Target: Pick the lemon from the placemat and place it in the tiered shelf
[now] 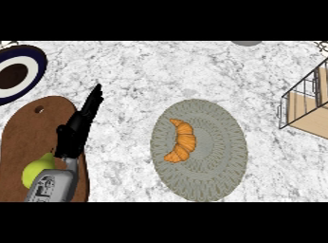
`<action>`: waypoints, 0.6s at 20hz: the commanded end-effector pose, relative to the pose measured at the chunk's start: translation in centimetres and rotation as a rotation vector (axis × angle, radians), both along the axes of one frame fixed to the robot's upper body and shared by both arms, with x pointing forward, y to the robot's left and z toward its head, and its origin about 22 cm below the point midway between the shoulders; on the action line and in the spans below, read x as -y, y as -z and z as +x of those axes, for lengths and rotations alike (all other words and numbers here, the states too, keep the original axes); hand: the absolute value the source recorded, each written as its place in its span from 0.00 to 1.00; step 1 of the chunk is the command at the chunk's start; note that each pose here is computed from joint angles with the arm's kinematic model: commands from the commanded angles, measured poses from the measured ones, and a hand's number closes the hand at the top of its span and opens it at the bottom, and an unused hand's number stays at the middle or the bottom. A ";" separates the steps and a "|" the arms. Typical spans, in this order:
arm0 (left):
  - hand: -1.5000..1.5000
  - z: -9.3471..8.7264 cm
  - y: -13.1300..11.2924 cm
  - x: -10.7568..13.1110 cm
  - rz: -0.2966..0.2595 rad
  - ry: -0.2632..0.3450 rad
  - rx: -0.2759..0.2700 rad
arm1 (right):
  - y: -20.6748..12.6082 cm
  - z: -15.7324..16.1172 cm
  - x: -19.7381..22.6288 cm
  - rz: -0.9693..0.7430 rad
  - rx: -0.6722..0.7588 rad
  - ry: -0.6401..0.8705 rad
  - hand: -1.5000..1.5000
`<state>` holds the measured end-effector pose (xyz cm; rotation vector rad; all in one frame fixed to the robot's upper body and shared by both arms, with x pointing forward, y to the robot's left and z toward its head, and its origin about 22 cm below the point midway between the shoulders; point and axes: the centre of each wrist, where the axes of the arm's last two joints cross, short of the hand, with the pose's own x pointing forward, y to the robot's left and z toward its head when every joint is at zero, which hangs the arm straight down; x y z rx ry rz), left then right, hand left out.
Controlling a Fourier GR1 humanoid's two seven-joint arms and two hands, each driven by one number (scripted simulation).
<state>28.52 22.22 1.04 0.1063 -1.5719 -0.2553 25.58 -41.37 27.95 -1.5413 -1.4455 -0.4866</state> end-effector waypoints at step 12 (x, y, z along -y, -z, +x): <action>0.50 -0.6 -0.5 -1.1 0.002 -0.035 -0.010 | -9.2 -12.5 4.1 0.239 0.297 0.159 0.00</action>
